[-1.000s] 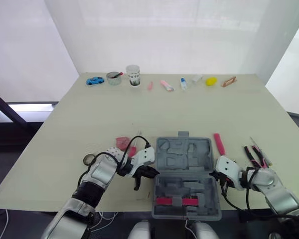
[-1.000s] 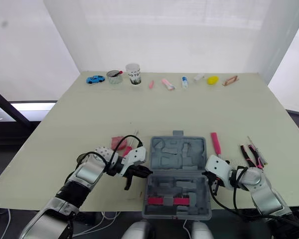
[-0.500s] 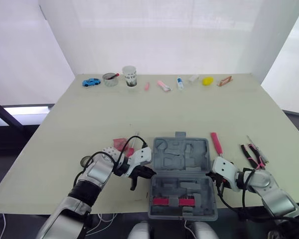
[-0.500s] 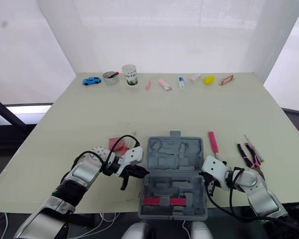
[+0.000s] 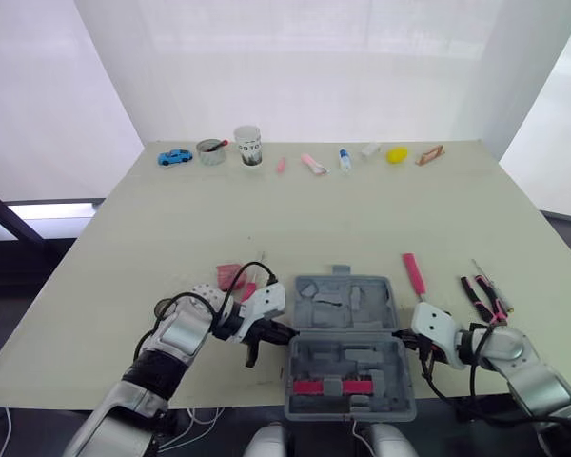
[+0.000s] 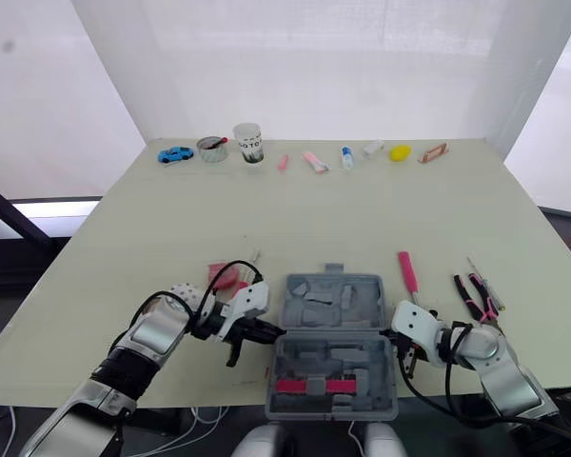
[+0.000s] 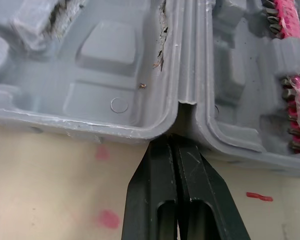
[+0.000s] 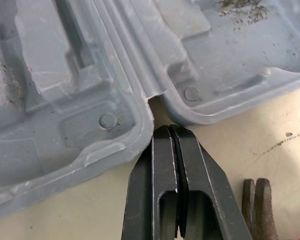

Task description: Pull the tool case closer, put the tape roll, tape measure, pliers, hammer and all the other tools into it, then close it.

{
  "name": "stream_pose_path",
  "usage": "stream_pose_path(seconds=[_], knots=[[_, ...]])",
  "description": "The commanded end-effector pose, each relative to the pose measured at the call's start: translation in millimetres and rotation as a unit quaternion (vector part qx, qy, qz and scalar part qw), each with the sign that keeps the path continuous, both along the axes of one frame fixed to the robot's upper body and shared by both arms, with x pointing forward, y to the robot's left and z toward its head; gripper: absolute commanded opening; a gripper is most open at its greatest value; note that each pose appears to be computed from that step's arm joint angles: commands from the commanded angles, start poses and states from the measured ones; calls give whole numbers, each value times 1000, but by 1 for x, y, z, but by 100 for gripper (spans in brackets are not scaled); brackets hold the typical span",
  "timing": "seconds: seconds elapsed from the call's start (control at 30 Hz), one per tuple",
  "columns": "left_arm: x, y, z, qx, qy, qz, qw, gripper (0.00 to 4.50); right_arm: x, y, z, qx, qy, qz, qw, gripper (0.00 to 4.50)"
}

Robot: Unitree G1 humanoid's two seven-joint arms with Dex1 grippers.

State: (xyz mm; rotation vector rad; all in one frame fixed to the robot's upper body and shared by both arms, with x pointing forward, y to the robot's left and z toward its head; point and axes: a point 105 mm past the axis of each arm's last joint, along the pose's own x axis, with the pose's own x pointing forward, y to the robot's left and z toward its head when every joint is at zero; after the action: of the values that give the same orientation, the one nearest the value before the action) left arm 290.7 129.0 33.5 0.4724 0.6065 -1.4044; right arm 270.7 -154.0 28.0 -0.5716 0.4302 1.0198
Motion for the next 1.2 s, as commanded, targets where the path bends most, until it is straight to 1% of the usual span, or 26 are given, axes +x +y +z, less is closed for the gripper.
stream_pose_path(seconds=[0.03, 0.53, 0.87, 1.2], knots=[[-3, -3, 5, -6, -6, -7, 1000, 9, 4, 1, 12, 7, -20, 9, 1000, 0], [-6, 5, 2, -2, -5, 3, 1000, 9, 2, 18, 17, 17, -24, 34, 999, 0], [-3, 12, 6, 2, -9, 10, 1000, 9, 0, 22, 15, 19, -22, 38, 999, 0], [-12, 8, 3, 0, 3, -1, 1000, 9, -2, 23, 14, 21, -16, 40, 999, 0]])
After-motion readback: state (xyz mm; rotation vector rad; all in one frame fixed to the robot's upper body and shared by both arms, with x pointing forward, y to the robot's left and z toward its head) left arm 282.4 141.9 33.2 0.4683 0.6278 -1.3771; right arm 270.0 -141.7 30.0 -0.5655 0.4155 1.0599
